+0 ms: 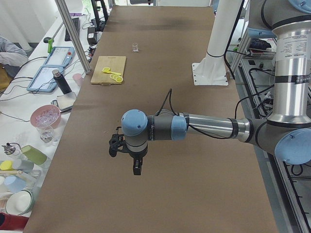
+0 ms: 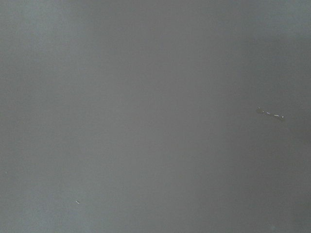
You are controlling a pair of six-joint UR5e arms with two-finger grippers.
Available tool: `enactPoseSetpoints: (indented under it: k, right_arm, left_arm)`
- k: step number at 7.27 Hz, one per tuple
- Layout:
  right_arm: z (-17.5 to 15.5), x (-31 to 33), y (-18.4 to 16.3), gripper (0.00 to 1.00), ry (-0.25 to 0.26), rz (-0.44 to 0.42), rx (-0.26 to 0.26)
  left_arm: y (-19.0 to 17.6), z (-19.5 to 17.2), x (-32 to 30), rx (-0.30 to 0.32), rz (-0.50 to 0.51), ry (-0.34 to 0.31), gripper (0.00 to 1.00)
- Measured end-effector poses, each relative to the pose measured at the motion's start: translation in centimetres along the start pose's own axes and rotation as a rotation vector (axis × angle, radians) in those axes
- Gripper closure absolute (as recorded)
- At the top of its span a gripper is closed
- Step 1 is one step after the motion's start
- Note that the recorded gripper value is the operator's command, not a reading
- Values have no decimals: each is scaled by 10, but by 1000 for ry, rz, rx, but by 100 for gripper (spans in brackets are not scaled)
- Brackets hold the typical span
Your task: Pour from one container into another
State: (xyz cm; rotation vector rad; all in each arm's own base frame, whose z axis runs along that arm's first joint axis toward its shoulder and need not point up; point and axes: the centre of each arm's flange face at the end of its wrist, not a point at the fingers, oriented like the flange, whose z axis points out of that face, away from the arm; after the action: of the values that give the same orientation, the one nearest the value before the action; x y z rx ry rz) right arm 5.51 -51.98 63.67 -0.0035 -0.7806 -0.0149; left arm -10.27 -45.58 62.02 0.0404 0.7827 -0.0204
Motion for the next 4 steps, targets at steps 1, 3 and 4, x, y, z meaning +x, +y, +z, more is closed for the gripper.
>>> enactPoseSetpoints:
  k: [1,3,4]
  right_arm:
    - [1,-1,-1,0,0,-2,-2]
    - [1,-3,-4,0,0,-4,-5]
    - [3,-2,-4,0,0,-2,-9]
  left_arm:
    - [0,1,-1,-1,-1,0,2]
    - [0,2,-1,-2,-2,0,2]
    - [0,2,-2,-3,-3,0,2]
